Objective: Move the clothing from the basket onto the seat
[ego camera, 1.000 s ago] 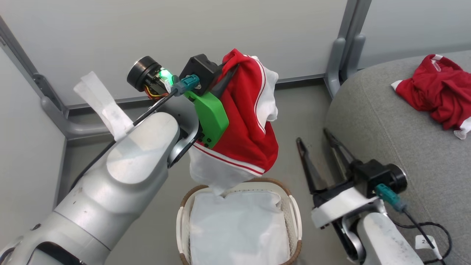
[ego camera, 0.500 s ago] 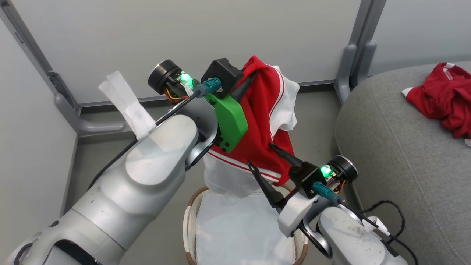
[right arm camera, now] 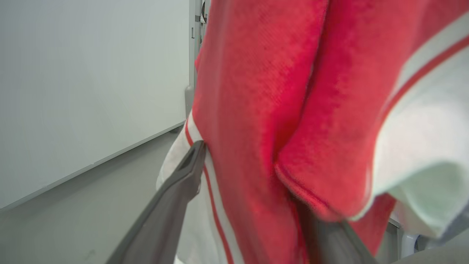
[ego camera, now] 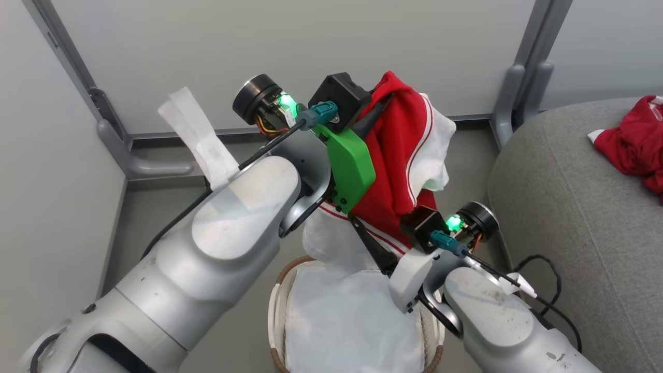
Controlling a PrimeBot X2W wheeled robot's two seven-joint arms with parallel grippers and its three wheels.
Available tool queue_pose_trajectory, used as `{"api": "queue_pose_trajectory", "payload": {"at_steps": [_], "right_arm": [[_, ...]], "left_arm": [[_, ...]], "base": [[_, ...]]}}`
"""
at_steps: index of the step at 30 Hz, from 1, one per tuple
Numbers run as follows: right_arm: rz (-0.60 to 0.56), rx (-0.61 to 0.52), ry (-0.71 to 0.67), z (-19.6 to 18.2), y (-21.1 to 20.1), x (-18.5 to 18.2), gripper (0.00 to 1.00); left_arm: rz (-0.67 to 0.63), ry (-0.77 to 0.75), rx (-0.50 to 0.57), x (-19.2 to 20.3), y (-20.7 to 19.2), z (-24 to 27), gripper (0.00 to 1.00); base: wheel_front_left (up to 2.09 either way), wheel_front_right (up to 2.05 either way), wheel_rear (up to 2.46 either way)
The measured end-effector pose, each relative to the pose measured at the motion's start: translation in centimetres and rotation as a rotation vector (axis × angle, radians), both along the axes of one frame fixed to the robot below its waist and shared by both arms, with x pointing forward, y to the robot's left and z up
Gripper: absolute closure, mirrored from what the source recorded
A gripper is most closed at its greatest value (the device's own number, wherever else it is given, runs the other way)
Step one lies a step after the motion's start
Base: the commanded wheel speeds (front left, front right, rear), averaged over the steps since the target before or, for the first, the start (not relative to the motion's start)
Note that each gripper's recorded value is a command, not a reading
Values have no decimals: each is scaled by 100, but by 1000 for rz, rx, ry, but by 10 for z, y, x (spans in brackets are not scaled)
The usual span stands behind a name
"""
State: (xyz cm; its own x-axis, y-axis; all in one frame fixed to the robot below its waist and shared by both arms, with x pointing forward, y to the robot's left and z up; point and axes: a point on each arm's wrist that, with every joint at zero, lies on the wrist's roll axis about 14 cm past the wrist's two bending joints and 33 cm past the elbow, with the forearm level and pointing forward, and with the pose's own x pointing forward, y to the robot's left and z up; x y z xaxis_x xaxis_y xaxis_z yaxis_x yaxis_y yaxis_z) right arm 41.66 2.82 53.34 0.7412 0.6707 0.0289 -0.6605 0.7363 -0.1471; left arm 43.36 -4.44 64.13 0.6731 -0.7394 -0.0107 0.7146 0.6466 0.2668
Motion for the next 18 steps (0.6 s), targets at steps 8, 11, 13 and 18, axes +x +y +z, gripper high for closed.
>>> {"api": "queue_pose_trajectory", "payload": {"at_steps": [8,11,13,18], "right_arm": [[15,42,-45,19,5,3,100],[1,66,-76,30,0,6,100],[-10,81,-91,36,-4,8,100],[-51,109,-129,48,-17,12,100]], "left_arm": [[64,30,-18,14,21,-10,100],[88,45,-32,21,31,-16,100],[101,54,-49,25,37,-19,75],[120,76,-74,31,47,-31,0]], "base": [[0,0,0],[0,0,0],[0,0,0],[0,0,0]]}}
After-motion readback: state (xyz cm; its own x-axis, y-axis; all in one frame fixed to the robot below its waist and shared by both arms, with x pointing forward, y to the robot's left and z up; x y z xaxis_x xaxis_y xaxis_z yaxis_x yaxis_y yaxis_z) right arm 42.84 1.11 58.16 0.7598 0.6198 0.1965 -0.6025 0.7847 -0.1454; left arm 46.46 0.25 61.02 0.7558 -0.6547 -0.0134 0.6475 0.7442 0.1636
